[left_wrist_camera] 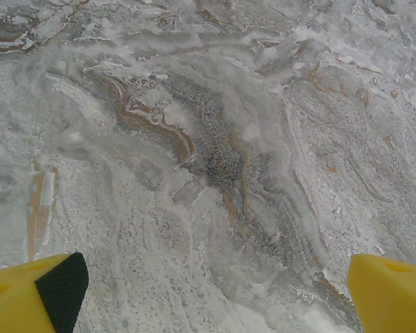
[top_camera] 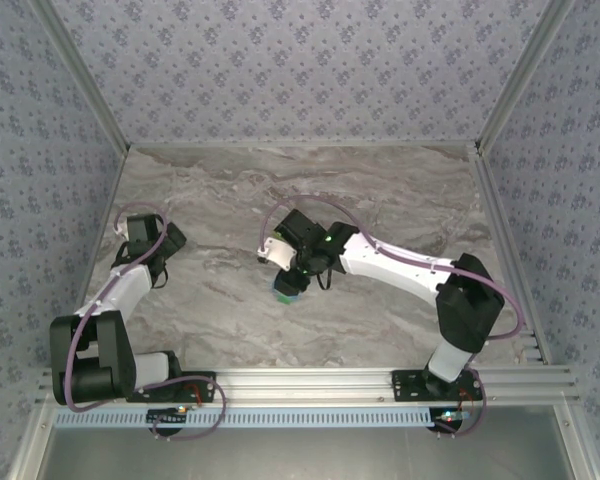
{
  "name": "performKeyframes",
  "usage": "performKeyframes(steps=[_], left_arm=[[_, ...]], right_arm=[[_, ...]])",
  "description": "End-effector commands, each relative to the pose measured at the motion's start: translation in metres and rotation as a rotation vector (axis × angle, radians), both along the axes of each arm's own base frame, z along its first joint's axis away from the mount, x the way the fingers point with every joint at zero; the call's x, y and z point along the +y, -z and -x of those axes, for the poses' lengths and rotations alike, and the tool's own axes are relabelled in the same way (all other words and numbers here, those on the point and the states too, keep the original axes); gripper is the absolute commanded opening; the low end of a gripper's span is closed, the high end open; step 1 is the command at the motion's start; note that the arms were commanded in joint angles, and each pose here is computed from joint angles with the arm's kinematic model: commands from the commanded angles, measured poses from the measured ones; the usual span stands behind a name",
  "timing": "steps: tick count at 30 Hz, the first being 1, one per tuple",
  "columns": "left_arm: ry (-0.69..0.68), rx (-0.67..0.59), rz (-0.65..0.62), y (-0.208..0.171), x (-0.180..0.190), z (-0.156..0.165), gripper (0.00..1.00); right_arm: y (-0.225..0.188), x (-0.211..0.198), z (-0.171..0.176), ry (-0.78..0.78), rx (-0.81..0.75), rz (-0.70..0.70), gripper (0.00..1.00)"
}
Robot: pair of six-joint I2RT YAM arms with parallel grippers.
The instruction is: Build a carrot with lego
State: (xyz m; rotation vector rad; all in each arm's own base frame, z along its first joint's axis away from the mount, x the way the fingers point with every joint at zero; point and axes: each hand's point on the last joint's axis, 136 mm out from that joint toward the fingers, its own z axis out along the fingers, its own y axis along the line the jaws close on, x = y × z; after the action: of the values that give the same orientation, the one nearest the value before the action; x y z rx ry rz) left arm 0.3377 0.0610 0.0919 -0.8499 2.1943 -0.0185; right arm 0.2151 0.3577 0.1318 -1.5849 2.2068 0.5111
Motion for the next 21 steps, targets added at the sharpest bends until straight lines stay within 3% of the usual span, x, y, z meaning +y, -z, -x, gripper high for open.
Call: performKeyframes(steps=[1,21], left_arm=[[-0.007,-0.046,0.0,-0.017,0.003,-0.01,0.97],[-0.003,-0.042,0.005,-0.015,0.002,-0.012,0.97]], right_arm=[[0.005,0.0,0.014,-0.11,0.022,0.051,0.34],[0.042,0.009,0.02,-0.187,-0.028,0.149,0.36]])
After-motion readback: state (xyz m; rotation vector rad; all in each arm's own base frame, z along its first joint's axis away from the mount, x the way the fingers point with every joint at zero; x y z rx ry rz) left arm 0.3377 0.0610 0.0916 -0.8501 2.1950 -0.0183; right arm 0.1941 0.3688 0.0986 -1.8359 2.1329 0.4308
